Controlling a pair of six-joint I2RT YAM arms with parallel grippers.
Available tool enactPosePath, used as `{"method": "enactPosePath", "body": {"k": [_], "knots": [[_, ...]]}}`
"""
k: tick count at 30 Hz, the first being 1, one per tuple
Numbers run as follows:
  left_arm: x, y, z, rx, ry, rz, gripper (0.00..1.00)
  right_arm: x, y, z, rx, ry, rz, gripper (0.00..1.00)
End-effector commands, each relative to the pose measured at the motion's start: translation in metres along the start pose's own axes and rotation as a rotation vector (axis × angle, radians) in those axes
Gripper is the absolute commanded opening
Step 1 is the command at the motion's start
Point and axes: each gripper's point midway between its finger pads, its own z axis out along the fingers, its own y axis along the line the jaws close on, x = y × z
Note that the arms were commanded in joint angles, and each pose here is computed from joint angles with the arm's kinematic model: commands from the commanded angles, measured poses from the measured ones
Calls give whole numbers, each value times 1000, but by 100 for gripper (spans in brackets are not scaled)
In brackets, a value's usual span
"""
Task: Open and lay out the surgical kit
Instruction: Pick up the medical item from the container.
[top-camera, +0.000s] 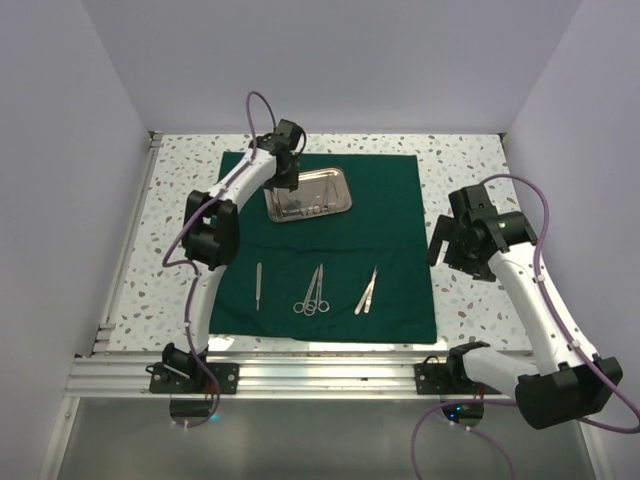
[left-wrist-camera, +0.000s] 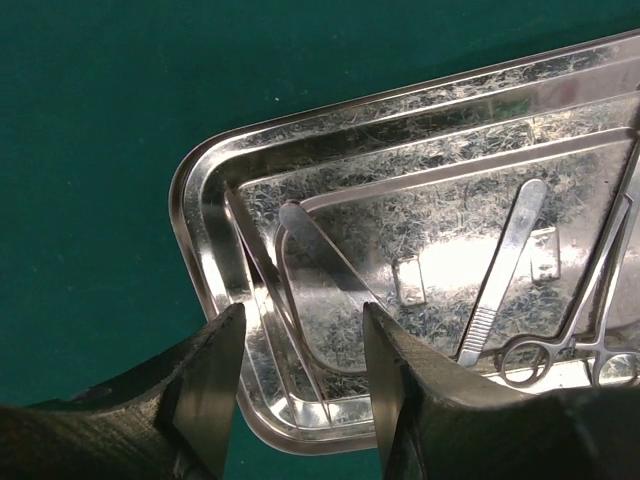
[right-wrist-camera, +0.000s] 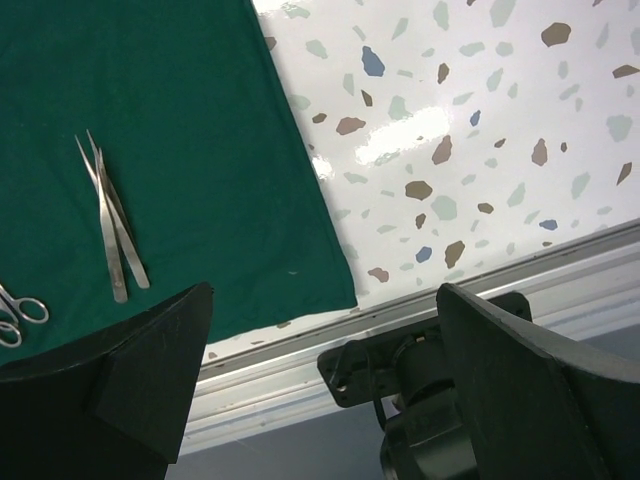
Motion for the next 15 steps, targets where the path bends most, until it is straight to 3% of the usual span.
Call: {"method": "enactPosePath", "body": {"k": [1,10,15], "knots": [[-20,6,-13,2,-58,4,54,-7,-2,-3,27,-12,21,98],[0,23,6,-17,-7,-5,53,-13,7,3,19,1,30,99],[9,29,18,-13,21,-14,47,-14,8,5,23,4,30,99]]}}
